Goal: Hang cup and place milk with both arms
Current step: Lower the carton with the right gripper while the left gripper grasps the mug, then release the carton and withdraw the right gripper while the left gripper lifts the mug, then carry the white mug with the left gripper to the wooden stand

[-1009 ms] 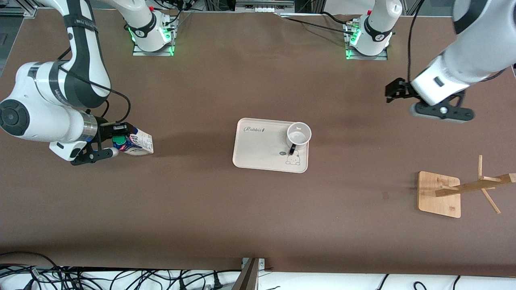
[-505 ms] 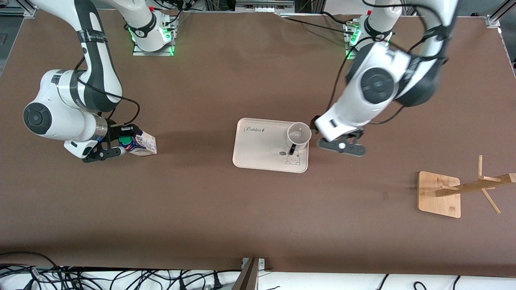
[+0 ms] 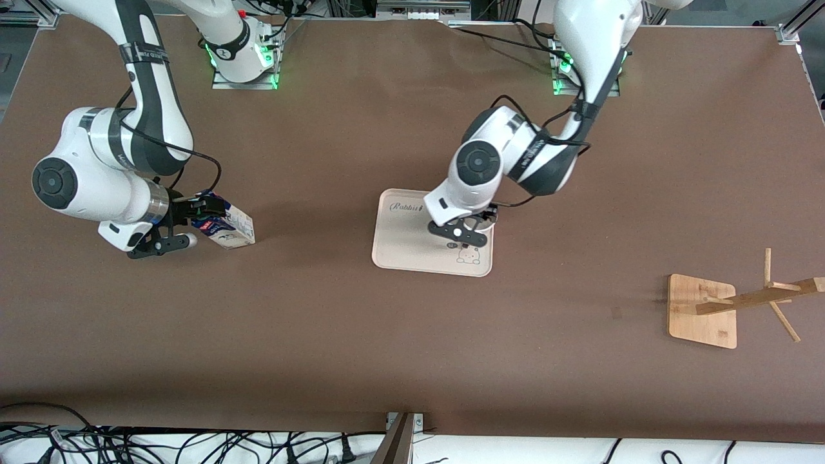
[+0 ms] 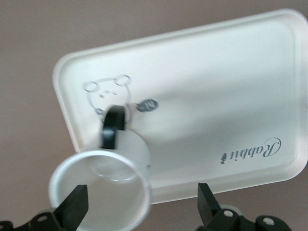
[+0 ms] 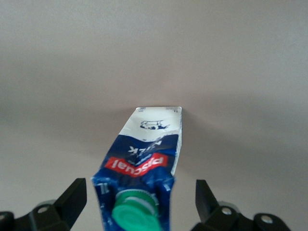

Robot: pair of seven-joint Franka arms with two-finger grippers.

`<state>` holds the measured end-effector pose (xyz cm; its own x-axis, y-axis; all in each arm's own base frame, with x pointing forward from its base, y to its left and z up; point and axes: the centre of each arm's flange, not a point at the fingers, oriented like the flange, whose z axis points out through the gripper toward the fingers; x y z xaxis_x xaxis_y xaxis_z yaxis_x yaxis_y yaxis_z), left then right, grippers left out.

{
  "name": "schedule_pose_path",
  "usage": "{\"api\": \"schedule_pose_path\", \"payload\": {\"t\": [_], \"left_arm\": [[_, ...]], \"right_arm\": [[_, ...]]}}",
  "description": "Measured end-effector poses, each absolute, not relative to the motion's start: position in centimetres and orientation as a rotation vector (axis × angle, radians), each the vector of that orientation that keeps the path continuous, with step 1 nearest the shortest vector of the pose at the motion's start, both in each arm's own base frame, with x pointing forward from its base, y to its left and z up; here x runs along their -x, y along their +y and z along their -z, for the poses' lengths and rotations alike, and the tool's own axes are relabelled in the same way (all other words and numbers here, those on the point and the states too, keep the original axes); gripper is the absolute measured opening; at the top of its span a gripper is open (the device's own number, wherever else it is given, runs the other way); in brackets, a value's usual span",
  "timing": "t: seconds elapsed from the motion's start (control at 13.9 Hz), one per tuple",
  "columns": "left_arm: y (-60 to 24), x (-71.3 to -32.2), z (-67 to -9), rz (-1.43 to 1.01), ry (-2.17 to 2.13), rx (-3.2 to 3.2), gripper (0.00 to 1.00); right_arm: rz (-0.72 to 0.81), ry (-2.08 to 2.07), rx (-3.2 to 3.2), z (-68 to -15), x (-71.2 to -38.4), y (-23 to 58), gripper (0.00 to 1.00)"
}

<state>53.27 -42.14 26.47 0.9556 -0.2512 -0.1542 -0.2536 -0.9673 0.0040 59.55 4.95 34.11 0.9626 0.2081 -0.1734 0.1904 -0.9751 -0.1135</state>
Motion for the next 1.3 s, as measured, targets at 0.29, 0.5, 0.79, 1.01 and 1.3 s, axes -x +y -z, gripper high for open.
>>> {"api": "schedule_pose_path", "payload": {"t": [0.29,0.5,0.79,1.01,1.3], "left_arm": [[-44.3,-50.9,-22.2,-0.201,0.439,2.962,0.83],[-43.9,-51.2,-21.6,-0.195,0.335,2.961,0.48],[-44.3,-51.4,-22.4,-0.165,0.194,2.977,0.10],[-43.3,-53.4,-25.9,-0.103,0.152,2.986,0.06],[-32.6,-60.3,-39.1,0.019,-0.055,3.019,0.06]], "right_arm": [[-0.191,-0.289,3.029,-36.9,-60.8,4.0,1.00],[-0.112,-0.273,3.024,-41.0,-61.1,2.8,1.00],[-0.096,-0.343,3.045,-49.7,-60.7,2.7,1.00],[-0.068,-0.371,3.052,-54.4,-59.7,3.4,1.00],[-0.065,-0.384,3.089,-57.9,-57.4,5.1,1.00]]}}
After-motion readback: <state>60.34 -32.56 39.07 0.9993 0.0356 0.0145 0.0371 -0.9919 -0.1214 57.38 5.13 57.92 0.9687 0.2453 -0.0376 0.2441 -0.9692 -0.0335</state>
